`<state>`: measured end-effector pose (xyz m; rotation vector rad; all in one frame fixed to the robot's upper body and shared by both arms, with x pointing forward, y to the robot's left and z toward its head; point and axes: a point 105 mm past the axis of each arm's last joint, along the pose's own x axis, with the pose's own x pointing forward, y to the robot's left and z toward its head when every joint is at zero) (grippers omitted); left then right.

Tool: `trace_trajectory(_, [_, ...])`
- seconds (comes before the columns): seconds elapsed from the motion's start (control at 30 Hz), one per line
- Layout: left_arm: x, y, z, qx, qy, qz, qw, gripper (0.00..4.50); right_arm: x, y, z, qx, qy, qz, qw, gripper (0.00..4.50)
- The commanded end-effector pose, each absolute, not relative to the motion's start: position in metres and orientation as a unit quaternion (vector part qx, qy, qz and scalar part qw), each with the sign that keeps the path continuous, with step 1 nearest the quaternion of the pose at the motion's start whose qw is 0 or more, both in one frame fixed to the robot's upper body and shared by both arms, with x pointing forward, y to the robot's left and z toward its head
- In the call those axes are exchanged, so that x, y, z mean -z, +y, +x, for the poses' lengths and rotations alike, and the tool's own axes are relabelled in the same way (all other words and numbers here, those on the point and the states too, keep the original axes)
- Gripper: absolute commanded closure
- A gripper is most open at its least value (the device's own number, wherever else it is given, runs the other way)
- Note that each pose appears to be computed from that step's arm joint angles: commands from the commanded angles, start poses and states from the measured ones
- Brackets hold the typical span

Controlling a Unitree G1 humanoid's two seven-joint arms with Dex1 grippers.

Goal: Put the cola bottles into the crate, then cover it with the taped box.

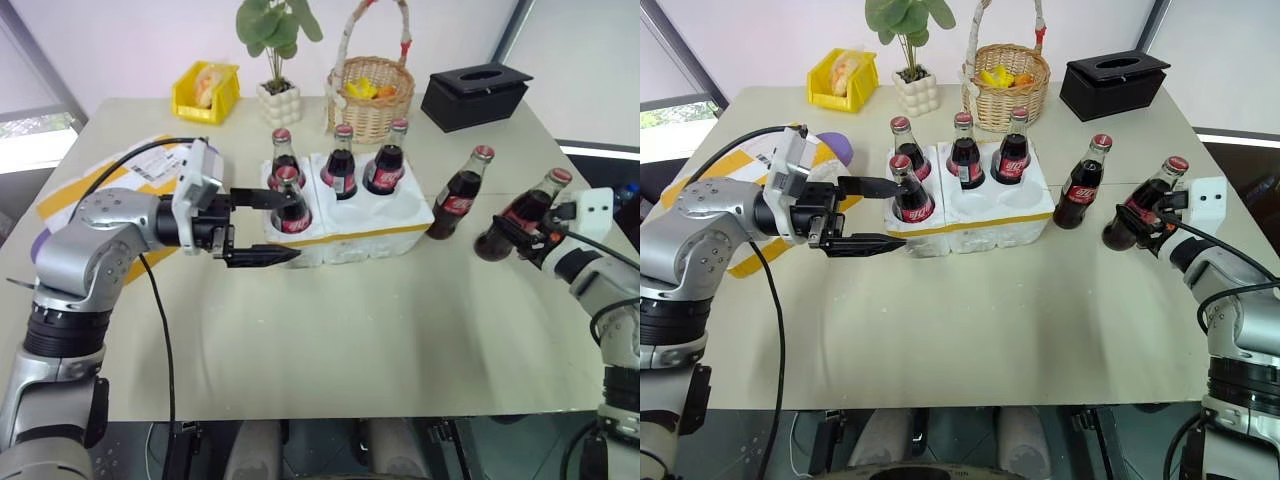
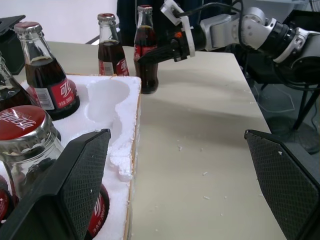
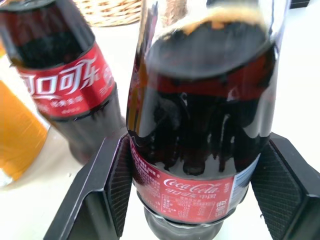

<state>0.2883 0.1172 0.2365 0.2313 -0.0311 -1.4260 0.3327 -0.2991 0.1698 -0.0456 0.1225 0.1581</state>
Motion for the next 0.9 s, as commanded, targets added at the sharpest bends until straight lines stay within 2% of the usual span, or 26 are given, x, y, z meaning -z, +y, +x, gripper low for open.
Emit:
trace_trajectory(0.03, [-0.248,0.123,0.286,0.644,-0.034,0.118,0.755,0.0,-0.231,-0.288,0.321,-0.094,-0.031,-0.074,0.992,1.86])
trace_trajectory(0.2, [-0.247,0.129,0.288,0.63,-0.031,0.116,0.767,0.0,-0.287,-0.273,0.309,-0.109,-0.078,-0.149,0.98,1.86])
trace_trajectory(0.4, [-0.246,0.131,0.289,0.625,-0.032,0.115,0.771,0.0,-0.335,-0.237,0.3,-0.184,-0.121,-0.133,0.966,1.86])
trace_trajectory(0.63, [-0.246,0.13,0.29,0.623,-0.036,0.113,0.773,0.0,-0.333,-0.174,0.313,-0.294,-0.121,-0.113,0.941,1.86])
trace_trajectory(0.9, [-0.247,0.133,0.288,0.617,-0.038,0.115,0.777,0.0,-0.322,-0.142,0.335,-0.329,-0.109,-0.108,0.932,1.86])
